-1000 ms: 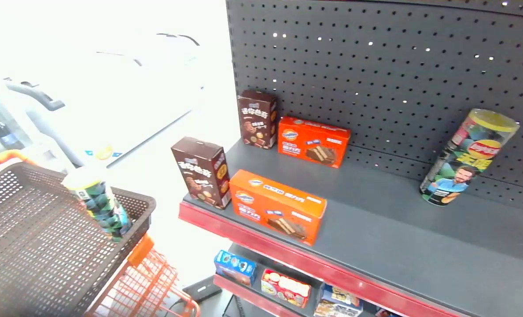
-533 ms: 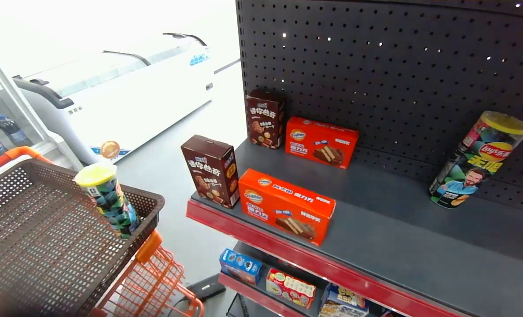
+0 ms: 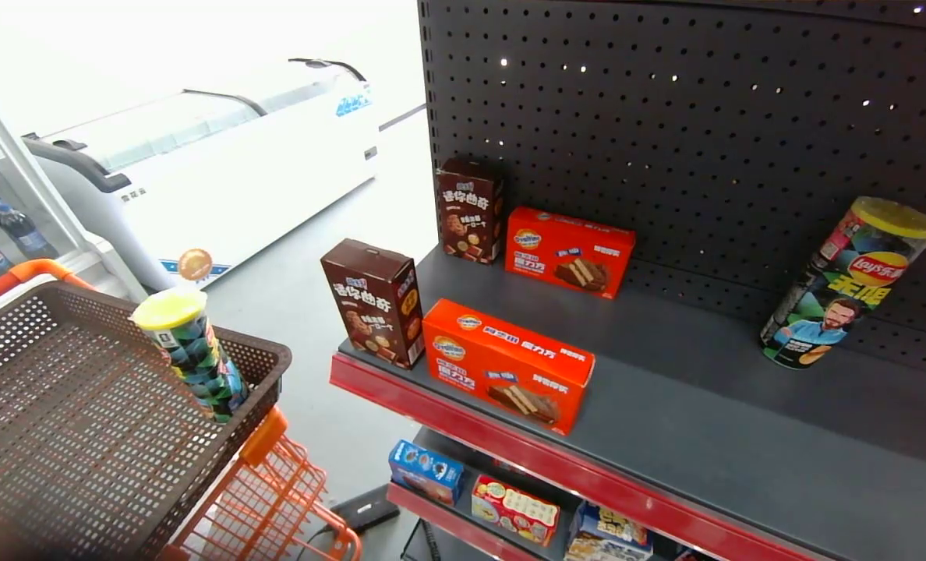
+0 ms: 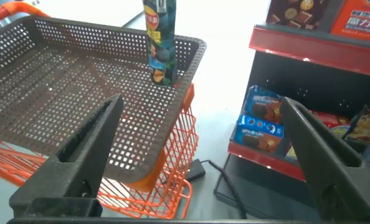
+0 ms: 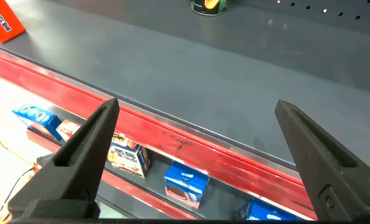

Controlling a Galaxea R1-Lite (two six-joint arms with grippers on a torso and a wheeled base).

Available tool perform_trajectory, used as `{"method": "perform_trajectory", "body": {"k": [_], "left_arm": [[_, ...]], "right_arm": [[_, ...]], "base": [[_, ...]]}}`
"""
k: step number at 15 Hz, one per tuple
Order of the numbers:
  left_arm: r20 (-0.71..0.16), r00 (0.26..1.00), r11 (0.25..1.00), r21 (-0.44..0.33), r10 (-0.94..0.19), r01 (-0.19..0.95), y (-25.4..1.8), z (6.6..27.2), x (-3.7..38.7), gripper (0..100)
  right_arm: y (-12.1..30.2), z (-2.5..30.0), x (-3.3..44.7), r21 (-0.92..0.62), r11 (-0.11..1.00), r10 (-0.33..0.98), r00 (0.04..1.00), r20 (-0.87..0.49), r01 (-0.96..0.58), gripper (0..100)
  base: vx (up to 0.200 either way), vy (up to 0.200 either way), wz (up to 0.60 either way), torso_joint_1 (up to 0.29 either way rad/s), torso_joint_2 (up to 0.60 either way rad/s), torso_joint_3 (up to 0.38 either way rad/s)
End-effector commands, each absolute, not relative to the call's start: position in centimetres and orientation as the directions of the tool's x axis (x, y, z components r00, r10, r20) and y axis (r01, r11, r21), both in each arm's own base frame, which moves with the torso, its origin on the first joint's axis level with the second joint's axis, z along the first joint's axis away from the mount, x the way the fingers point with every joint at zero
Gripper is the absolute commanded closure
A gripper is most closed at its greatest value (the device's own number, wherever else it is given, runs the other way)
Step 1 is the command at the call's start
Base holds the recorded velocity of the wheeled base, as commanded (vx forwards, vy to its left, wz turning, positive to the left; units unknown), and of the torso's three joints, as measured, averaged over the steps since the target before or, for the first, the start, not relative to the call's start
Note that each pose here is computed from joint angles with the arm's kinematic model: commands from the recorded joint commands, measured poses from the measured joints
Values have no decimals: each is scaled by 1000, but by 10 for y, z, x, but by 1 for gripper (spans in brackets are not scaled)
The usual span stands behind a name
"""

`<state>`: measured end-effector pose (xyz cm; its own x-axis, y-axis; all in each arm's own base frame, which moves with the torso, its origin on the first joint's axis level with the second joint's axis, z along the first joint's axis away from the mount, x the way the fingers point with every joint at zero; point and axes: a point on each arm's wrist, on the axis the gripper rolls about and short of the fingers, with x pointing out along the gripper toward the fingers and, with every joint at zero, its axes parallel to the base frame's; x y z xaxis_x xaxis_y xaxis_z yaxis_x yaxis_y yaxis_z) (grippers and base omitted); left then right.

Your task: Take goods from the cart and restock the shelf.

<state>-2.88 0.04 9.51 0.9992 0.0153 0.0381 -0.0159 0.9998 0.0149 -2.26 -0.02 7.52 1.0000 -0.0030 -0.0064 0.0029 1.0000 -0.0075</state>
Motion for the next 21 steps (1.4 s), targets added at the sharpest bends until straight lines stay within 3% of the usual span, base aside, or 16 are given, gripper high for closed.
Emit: {"method": "perform_trajectory", "body": {"k": [1,2,3,5,7,11,12,13,16,19,20,21], "left_arm": [[-64,998,1000,24,12,-11,1,144,-28,0],[-72,997,1000,24,12,-11,1,146,-28,0],[-186,982,999,32,26,-20,1,162,-6,0],[-274,960,998,37,51,-42,1,169,23,0],[-323,945,999,38,39,-28,0,174,59,0],[-412,881,973,96,231,-210,29,168,127,0],[-415,881,973,94,229,-209,30,167,129,0],[-395,905,987,81,157,-136,30,163,157,0],[-351,924,987,100,153,-126,36,143,199,0],[-343,927,985,126,153,-115,38,130,211,0],[-340,929,985,133,146,-106,40,112,235,0],[-331,933,986,132,142,-103,40,107,241,0]], "right_arm": [[0,75,-22,-8,1000,-3,1000,-8,3,0],[0,75,-22,-8,1000,-3,1000,-8,3,0],[0,75,-22,-8,1000,-3,1000,-8,3,0],[0,75,-22,-8,1000,-3,1000,-8,3,0],[0,75,-22,-8,1000,-3,1000,-8,3,0],[0,75,-22,-8,1000,-3,1000,-8,3,0],[0,75,-22,-8,1000,-3,1000,-8,3,0],[0,75,-22,-8,1000,-3,1000,-8,3,0],[0,75,-22,-8,1000,-3,1000,-8,3,0],[0,75,-22,-8,1000,-3,1000,-8,3,0],[0,75,-22,-8,1000,-3,1000,-8,3,0],[0,75,-22,-8,1000,-3,1000,-8,3,0]], "base": [[0,0,0,0,0,0],[0,0,0,0,0,0],[0,0,0,0,0,0],[0,0,0,0,0,0],[0,0,0,0,0,0],[0,0,0,0,0,0],[0,0,0,0,0,0],[0,0,0,0,0,0],[0,0,0,0,0,0],[0,0,0,0,0,0],[0,0,0,0,0,0],[0,0,0,0,0,0]]}}
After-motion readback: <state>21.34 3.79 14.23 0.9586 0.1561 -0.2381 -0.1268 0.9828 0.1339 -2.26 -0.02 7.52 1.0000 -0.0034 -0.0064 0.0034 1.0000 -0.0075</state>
